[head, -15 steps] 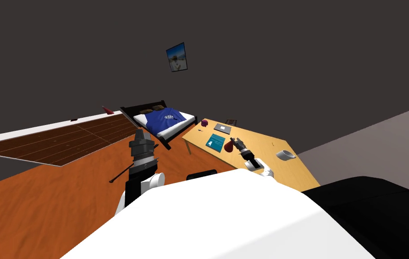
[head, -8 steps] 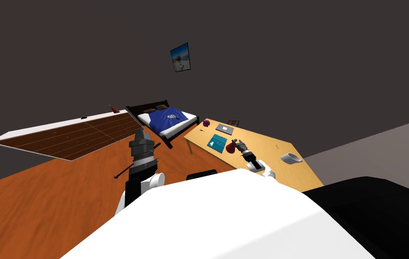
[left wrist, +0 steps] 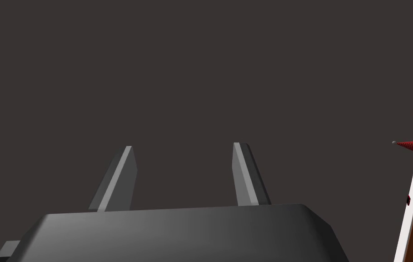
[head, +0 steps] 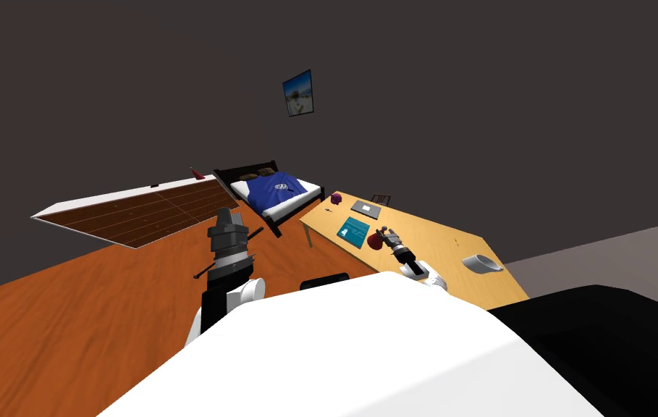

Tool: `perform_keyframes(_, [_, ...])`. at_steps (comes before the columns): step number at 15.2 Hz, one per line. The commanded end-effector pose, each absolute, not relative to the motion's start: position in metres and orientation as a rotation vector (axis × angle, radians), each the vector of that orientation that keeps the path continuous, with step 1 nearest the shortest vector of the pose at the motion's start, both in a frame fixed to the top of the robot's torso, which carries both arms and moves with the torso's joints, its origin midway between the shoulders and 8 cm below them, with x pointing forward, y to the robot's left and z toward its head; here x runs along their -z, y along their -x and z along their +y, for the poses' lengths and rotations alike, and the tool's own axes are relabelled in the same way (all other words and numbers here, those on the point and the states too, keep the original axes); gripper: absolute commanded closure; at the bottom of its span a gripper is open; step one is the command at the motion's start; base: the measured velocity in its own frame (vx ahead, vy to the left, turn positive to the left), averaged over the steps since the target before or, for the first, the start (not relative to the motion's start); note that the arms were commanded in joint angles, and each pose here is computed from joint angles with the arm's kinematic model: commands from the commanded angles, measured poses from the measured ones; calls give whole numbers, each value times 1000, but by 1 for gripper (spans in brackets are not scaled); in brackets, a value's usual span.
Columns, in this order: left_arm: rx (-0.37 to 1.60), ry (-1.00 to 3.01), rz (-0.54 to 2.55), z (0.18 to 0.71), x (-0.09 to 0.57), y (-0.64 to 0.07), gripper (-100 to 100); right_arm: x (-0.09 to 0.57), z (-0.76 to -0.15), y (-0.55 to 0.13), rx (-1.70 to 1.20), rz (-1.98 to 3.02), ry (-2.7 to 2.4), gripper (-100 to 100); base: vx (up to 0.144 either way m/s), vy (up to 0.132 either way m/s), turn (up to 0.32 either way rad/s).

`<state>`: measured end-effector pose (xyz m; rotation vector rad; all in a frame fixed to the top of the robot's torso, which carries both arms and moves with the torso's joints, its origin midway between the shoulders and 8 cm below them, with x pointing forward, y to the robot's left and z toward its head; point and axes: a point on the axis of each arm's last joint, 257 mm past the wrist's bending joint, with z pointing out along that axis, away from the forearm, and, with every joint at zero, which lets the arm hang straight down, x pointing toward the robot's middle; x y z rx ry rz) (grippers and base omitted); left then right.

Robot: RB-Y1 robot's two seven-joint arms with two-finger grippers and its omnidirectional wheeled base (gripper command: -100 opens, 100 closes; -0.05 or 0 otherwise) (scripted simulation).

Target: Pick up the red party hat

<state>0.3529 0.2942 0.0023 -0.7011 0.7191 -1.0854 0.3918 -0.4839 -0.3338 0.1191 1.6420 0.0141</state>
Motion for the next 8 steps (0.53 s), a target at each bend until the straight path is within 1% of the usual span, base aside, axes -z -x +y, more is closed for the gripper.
perform_keyframes(1, [1085, 701, 719, 294, -2, -353, 0, 346, -494, -385, 26, 1670, -111, -100, 14, 7, 79])
perform_keyframes(8, [1085, 701, 719, 294, -2, -353, 0, 382, -522, -362, 161, 1755, -72, -100, 13, 7, 95])
